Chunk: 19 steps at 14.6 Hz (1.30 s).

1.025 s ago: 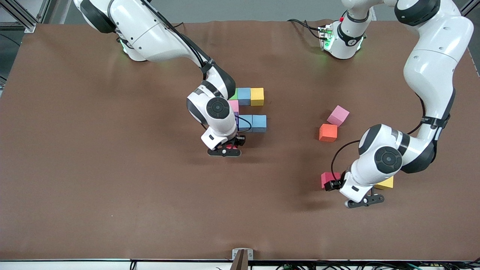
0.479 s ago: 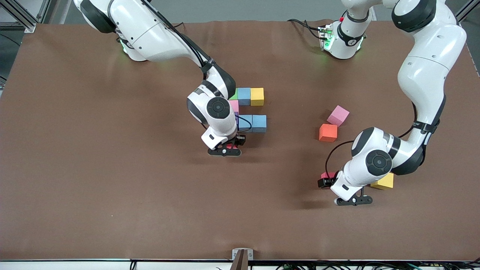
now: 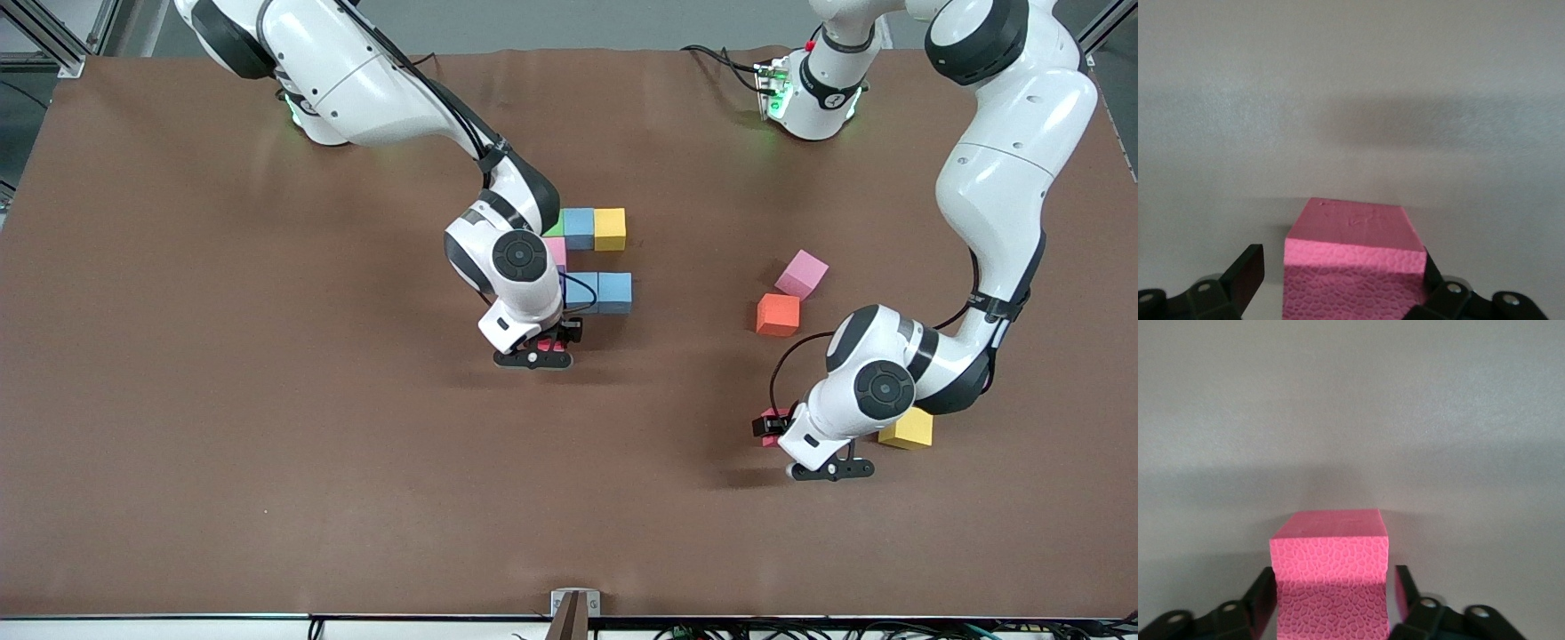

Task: Arrange 11 blocks into digit 3
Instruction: 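Carry the red block with the left gripper while the right gripper withdraws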

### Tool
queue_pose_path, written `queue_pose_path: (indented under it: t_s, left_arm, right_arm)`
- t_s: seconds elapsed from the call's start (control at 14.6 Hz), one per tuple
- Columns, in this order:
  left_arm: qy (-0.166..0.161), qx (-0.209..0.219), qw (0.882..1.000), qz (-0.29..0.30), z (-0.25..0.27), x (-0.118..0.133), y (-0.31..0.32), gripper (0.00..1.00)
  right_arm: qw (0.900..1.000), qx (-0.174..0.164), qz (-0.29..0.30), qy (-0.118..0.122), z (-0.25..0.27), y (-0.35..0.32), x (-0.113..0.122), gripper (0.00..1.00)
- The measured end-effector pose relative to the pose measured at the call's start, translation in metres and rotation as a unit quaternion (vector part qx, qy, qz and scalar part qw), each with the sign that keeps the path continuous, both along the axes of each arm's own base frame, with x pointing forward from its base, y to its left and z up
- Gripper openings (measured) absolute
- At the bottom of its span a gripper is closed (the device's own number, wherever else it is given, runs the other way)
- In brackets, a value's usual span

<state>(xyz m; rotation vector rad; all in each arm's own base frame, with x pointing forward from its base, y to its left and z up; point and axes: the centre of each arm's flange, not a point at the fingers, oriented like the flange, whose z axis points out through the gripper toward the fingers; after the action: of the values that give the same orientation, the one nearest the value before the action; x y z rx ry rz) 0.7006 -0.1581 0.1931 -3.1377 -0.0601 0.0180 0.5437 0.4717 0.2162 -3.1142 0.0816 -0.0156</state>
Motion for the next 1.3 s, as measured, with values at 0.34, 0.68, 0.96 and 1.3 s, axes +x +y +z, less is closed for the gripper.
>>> queue_pose_path:
  t_s: [0.34,0.68,0.96,1.3]
  left_arm:
    - [-0.002,-0.003,0.998,0.060,0.004,-0.001,-0.007,0.61]
    - [0.015,-0.006,0.988,0.155,0.031,-0.017,-0.056,0.61]
    - [0.022,-0.015,0.975,0.221,0.050,-0.029,-0.092,0.61]
    - [0.027,-0.010,0.936,0.350,0.052,-0.056,-0.154,0.61]
  right_arm:
    - [1.000,-0.008,-0.007,0.001,0.042,0.000,0.012,1.00]
    - [0.999,-0.027,-0.022,-0.001,0.125,-0.067,0.052,1.00]
    - [0.998,-0.047,-0.020,0.020,0.172,-0.170,0.091,1.00]
    - [0.997,-0.062,-0.007,0.054,0.220,-0.279,0.107,1.00]
